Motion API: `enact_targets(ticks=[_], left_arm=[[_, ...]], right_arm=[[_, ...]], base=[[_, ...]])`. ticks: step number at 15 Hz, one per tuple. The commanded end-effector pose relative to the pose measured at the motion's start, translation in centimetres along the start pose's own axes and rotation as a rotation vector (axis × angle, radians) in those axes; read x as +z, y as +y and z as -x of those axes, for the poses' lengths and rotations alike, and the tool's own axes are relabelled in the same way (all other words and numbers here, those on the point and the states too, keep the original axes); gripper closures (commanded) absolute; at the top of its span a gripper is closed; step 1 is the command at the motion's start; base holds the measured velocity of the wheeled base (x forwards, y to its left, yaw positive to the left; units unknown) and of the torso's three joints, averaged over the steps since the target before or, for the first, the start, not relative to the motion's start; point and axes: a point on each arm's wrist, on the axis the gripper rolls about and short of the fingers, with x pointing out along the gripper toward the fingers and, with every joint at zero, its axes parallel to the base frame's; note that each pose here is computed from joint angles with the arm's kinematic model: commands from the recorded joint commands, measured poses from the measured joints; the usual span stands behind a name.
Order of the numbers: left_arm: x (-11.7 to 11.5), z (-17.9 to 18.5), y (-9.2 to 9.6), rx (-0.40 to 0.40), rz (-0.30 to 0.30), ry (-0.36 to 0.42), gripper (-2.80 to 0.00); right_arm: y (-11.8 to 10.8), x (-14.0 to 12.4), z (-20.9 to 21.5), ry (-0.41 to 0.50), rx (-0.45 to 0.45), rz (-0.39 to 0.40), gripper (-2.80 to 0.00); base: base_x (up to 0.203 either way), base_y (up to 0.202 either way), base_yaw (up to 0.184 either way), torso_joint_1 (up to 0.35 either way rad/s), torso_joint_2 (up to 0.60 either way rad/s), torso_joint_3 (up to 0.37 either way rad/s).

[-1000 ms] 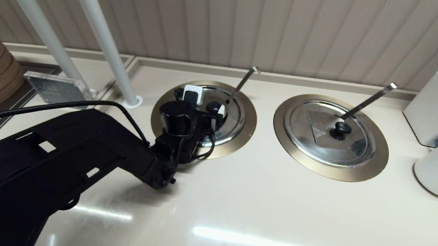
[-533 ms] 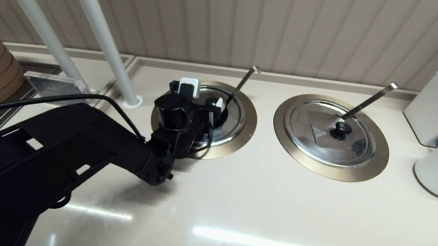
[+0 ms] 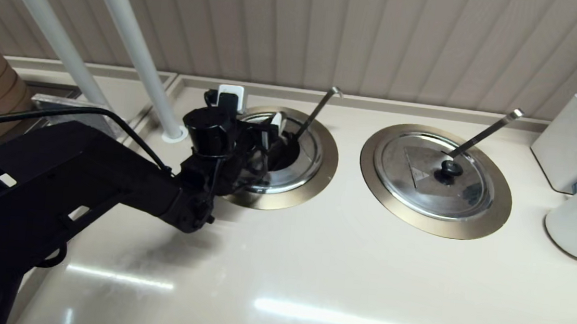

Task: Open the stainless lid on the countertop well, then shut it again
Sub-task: Open the lid

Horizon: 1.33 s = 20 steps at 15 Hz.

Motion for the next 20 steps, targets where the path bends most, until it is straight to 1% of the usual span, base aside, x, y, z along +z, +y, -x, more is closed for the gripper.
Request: enact_targets(ticks=[1,6,10,13,17,19,20], left_arm=[[1.2,-0.1,0.9,0.02,0.002,-0.024,-2.8],[2.9,-0.3,2.5,0.054,-0.002,-0.058,-2.8],[3.6,-0.4,3.5,0.068,-0.005,-0.069,-2.8],[4.4,-0.5,4.7,0.085,-0.021,-0.086,-2.8],[6.5,-0.4,6.8,0.11,-0.026,-0.13,-2.8],[7.6,-0.1,7.3,0.115,-0.026,-0.135,-2.8],[7.8,0.0,7.2,0.114,-0.024,-0.137,-2.8]], right_arm=[[0.0,-0.1,0.0,0.004,0.0,0.0,0.0],[0.0,-0.1,0.0,0.004,0.0,0.0,0.0],[0.0,-0.1,0.0,0.004,0.0,0.0,0.0],[0.0,-0.1,0.0,0.004,0.0,0.0,0.0],[0.0,-0.1,0.0,0.004,0.0,0.0,0.0],[0.0,-0.1,0.0,0.004,0.0,0.0,0.0],[0.0,-0.1,0.0,0.004,0.0,0.0,0.0]], base=[[0.0,0.0,0.0,0.0,0.0,0.0],[0.0,0.0,0.0,0.0,0.0,0.0],[0.0,0.0,0.0,0.0,0.0,0.0],[0.0,0.0,0.0,0.0,0.0,0.0],[0.0,0.0,0.0,0.0,0.0,0.0],[0.0,0.0,0.0,0.0,0.0,0.0],[0.0,0.0,0.0,0.0,0.0,0.0]])
